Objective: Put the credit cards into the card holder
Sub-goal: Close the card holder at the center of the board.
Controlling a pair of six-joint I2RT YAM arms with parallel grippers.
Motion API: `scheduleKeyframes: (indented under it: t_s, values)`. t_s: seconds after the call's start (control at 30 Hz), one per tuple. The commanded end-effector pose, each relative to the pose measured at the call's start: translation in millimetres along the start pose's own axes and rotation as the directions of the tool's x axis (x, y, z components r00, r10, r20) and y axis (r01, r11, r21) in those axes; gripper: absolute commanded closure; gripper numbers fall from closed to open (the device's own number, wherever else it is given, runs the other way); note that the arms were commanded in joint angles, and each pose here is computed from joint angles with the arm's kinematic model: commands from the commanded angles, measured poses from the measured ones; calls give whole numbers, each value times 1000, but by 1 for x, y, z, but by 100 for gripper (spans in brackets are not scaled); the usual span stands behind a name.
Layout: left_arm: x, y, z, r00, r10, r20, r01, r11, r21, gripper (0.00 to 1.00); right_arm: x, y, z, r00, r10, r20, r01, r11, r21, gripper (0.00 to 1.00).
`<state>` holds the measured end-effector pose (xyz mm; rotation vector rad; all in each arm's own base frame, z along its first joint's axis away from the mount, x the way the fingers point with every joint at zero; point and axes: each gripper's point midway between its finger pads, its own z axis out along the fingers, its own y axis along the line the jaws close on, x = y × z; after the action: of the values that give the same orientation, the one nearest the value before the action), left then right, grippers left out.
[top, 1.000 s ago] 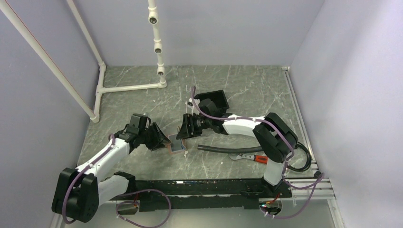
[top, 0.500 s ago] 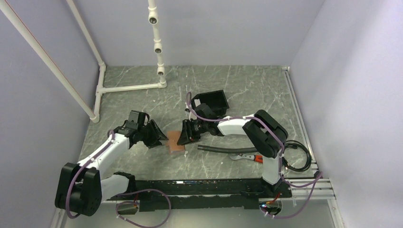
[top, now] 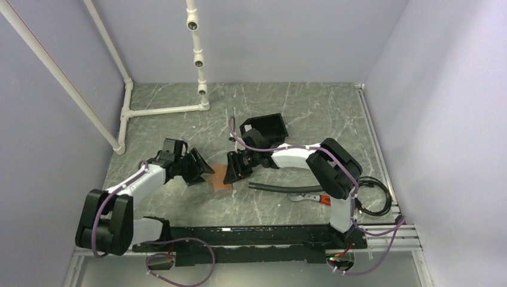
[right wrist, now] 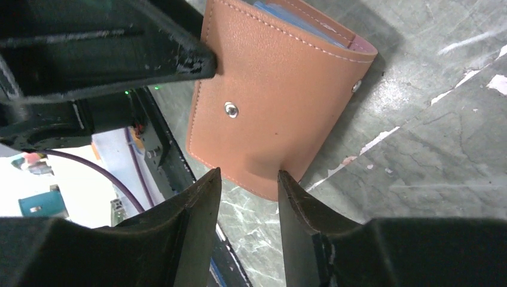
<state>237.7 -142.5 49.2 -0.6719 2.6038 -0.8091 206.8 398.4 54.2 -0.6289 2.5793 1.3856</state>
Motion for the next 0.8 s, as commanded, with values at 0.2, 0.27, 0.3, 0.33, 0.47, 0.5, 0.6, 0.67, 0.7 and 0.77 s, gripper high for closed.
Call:
scheduleKeyframes:
  t_s: [0.2, 0.27, 0.3, 0.33, 0.47, 0.5, 0.6, 0.67, 0.7, 0.77]
  values:
    - [-6, -31, 11, 1000, 27, -4, -26, 978, 207, 38, -6, -6, -10, 984, -176, -16, 176, 975, 135, 40]
    - [-3, -37, 9, 999, 36, -21, -30, 969, 244, 38, -7, -10, -9, 982, -188, -18, 189, 970, 153, 34]
    - [-5, -43, 8, 999, 48, -16, -42, 962, 269, 38, -8, -11, -9, 981, -194, -21, 195, 968, 155, 32]
    - [-4, -45, 8, 998, 50, -24, -42, 960, 279, 39, -8, -12, -7, 980, -199, -24, 200, 967, 156, 30]
    - [1, -54, 4, 996, 68, -58, -46, 944, 326, 41, -9, -18, -4, 978, -208, -28, 209, 964, 165, 27]
    - [4, -56, 2, 995, 74, -67, -47, 939, 341, 41, -10, -19, -4, 978, -206, -28, 208, 964, 164, 26]
    - [11, -56, -1, 991, 82, -103, -42, 938, 345, 40, -12, -21, -7, 981, -193, -15, 193, 969, 154, 26]
    - [17, -54, -2, 990, 62, -124, -15, 936, 351, 38, -15, -23, -10, 979, -202, -17, 202, 965, 167, 26]
    - [20, -57, -3, 989, 48, -138, 7, 928, 372, 38, -17, -25, -11, 977, -213, -19, 212, 960, 183, 25]
    - [22, -68, -4, 987, 29, -159, 44, 898, 438, 38, -19, -28, -15, 969, -244, -29, 244, 945, 217, 25]
